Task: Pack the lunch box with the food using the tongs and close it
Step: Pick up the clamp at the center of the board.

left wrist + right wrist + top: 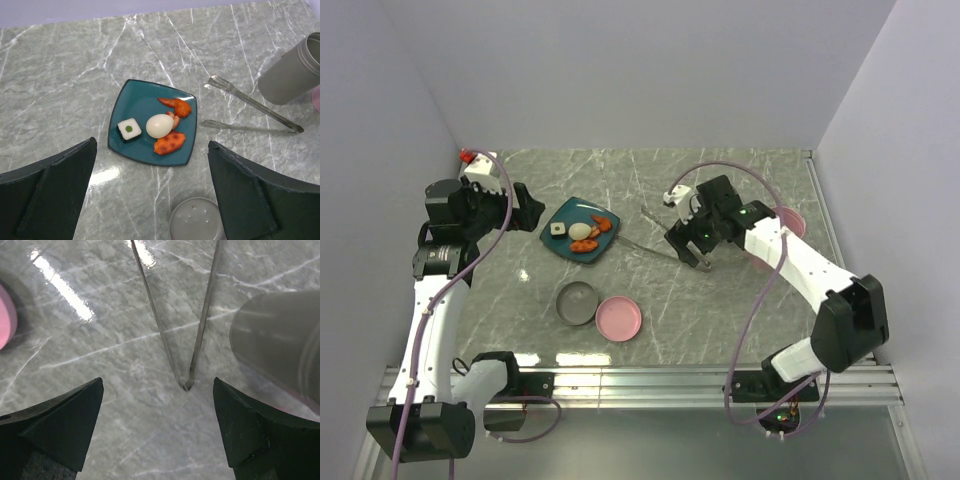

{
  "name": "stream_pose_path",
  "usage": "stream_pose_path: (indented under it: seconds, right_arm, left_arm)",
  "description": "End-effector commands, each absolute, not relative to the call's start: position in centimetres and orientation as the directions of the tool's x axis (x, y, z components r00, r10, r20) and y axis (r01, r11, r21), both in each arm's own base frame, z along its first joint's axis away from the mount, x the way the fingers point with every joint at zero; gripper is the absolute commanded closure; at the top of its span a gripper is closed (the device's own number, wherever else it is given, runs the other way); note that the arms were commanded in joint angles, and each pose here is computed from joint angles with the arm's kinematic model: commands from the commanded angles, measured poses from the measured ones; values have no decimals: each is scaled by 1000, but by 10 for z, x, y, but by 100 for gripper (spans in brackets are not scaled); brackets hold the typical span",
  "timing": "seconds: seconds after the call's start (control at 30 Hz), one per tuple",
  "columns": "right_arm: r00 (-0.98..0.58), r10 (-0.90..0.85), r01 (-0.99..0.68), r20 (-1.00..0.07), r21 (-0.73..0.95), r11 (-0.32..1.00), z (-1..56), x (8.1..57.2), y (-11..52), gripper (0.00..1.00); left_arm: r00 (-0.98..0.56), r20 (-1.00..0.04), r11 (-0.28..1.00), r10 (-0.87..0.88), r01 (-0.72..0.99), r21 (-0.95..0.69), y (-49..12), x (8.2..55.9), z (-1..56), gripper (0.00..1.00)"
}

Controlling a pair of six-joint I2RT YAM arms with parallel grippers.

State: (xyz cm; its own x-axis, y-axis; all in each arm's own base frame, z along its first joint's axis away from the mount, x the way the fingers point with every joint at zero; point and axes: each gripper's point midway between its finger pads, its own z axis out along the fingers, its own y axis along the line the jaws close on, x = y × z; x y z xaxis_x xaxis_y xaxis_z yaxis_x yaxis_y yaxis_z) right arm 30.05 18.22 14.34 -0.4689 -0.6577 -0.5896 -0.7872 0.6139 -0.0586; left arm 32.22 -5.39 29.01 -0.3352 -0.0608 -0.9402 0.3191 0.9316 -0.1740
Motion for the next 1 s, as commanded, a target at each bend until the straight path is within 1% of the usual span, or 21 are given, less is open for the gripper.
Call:
stream_pose_path:
  seconds: [0.0, 0.2, 0.5, 0.8, 0.97]
  right_arm:
    - [-443, -660, -782, -607, -99, 616, 130, 320, 194, 4]
    - [-426, -714, -806, -555, -125, 578, 89, 330, 196, 4]
    - [-382, -783, -852, -491, -139, 504, 52, 335, 195, 4]
    - [-392, -806, -866, -444, -117, 486, 32, 344, 195, 4]
    - [-396, -806, -872, -440, -96, 480, 26, 352, 195, 4]
  left_arm:
    - [-311, -949, 913, -59, 369, -177, -63, 317, 299, 1]
    - [-313, -947, 908, -67, 374, -188, -64, 319, 299, 1]
    - [-329, -942, 897, -60, 395, -196, -68, 317, 293, 1]
    - [-338, -940, 903, -49, 388, -186, -66, 318, 286, 1]
    - [-343, -938, 902, -51, 387, -190, -66, 319, 284, 1]
